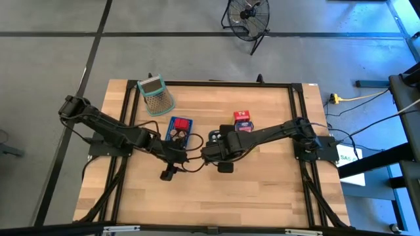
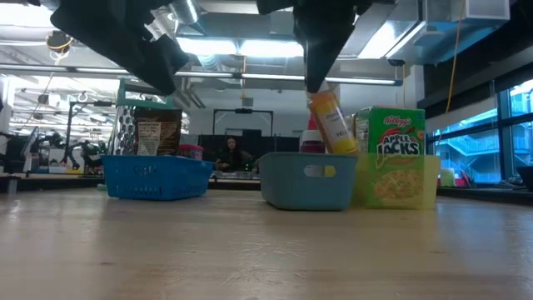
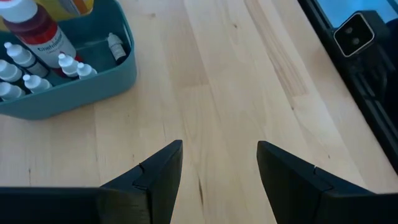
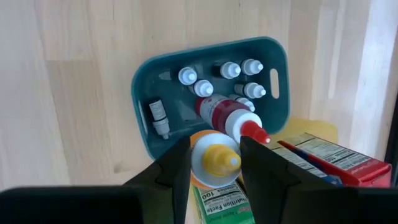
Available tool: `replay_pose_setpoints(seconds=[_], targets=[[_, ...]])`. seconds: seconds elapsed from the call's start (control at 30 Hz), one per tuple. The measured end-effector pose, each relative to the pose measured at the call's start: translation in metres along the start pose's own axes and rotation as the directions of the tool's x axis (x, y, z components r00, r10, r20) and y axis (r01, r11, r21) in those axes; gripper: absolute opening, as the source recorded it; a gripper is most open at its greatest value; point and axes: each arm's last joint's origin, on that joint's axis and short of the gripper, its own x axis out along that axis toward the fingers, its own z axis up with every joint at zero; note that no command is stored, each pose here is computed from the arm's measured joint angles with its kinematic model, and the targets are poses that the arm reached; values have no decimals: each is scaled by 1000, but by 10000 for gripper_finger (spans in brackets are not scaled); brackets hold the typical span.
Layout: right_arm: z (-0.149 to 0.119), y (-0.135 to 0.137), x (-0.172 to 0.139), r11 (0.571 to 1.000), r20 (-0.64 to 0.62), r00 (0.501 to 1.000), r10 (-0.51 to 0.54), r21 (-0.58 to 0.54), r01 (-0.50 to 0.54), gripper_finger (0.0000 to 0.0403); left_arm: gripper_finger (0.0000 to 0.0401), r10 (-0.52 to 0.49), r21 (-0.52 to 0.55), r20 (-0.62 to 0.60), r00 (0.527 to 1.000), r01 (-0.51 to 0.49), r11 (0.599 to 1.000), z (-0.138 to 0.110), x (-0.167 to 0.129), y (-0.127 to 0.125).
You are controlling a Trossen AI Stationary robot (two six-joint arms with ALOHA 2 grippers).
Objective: Pick & Place Kitchen Items
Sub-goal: Put the large yellow food coloring into the green bin
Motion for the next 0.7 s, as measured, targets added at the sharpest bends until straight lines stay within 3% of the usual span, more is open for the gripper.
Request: replay_pose_setpoints(seconds=[0.7], targets=[[-7,-1,-5,1000,-68,998,-3,-18,2,121,202,2,-8,-9,1000,-2,1000,-1,0,0]])
